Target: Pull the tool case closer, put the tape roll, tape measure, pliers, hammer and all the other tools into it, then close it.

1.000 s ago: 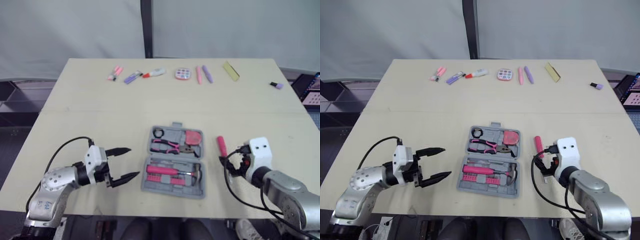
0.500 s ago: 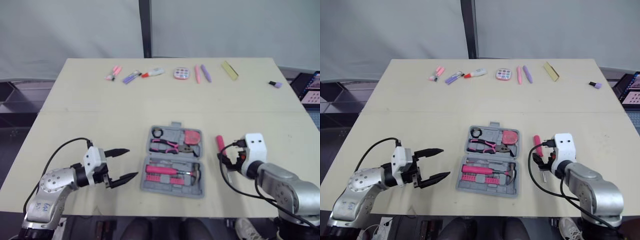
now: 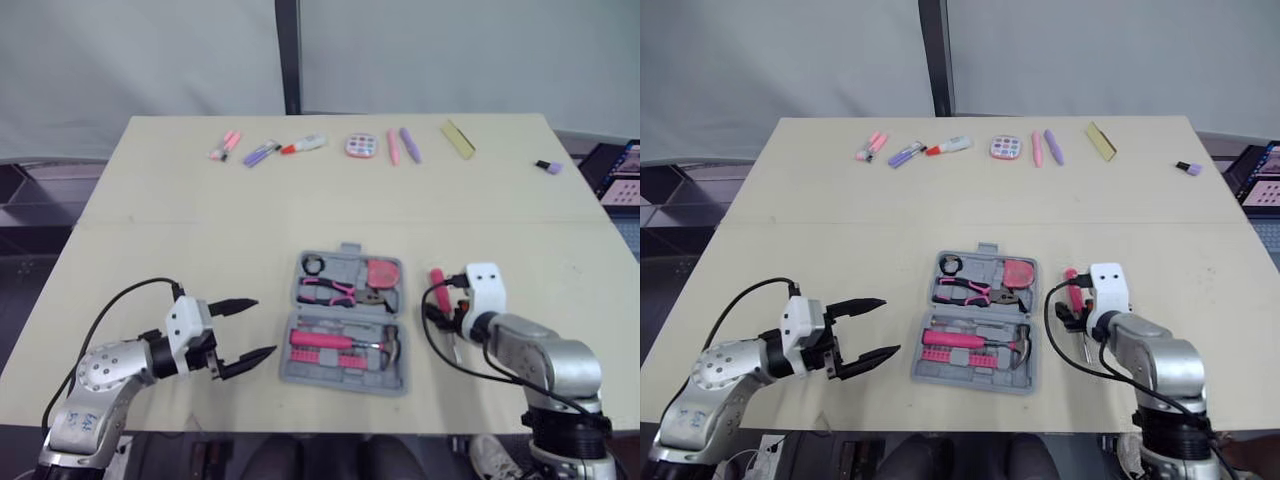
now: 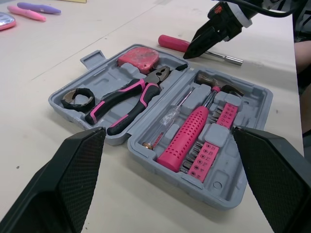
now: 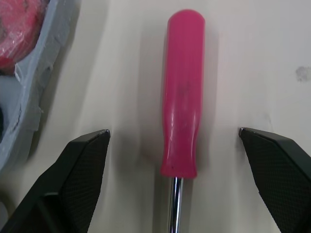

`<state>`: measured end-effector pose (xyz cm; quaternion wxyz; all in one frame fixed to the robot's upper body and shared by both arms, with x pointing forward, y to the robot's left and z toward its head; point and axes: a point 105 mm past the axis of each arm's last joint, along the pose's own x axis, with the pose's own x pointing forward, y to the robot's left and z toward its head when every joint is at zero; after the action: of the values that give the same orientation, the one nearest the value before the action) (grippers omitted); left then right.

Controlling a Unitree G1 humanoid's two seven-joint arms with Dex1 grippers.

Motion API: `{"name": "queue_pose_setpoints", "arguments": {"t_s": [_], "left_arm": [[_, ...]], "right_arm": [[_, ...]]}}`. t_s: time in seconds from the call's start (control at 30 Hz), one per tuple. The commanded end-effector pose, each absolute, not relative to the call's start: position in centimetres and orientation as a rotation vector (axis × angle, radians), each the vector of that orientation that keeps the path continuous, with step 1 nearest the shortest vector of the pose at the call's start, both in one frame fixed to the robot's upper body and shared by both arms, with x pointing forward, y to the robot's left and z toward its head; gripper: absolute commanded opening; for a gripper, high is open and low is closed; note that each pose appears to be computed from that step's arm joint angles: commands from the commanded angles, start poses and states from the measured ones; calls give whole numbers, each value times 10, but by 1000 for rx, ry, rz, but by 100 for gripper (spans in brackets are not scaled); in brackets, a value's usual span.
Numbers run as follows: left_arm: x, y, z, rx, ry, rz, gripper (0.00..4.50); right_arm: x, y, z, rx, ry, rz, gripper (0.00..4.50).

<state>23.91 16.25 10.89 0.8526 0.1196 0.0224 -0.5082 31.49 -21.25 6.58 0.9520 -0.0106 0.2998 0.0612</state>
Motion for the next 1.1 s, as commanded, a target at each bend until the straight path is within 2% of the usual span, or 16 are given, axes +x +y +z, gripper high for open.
{"name": "queue_pose_setpoints", "arguments": {"t_s": [0.03,0.5,0.57,0.6,0.8,0.83,0.97,1.1], "left_arm": [[237,166,115,289,21,-1054,446],[233,167,109,285,31,-1054,446],[233,167,109,285,31,-1054,450],[233,167,109,285,32,-1055,450],[233,167,109,285,34,-1056,450],[233,167,109,285,34,-1056,450],[235,166,108,282,34,-1060,450],[235,166,108,266,45,-1090,450]], "right_arm": [[318,-215,69,-31,586,101,450],[310,-216,61,-19,630,98,450],[308,-215,60,-16,636,97,398],[308,-215,59,-15,639,96,357],[306,-216,58,-14,643,92,68],[306,-216,58,-14,643,92,38],[309,-216,64,-24,622,95,41],[307,-216,87,-107,584,149,41]]}}
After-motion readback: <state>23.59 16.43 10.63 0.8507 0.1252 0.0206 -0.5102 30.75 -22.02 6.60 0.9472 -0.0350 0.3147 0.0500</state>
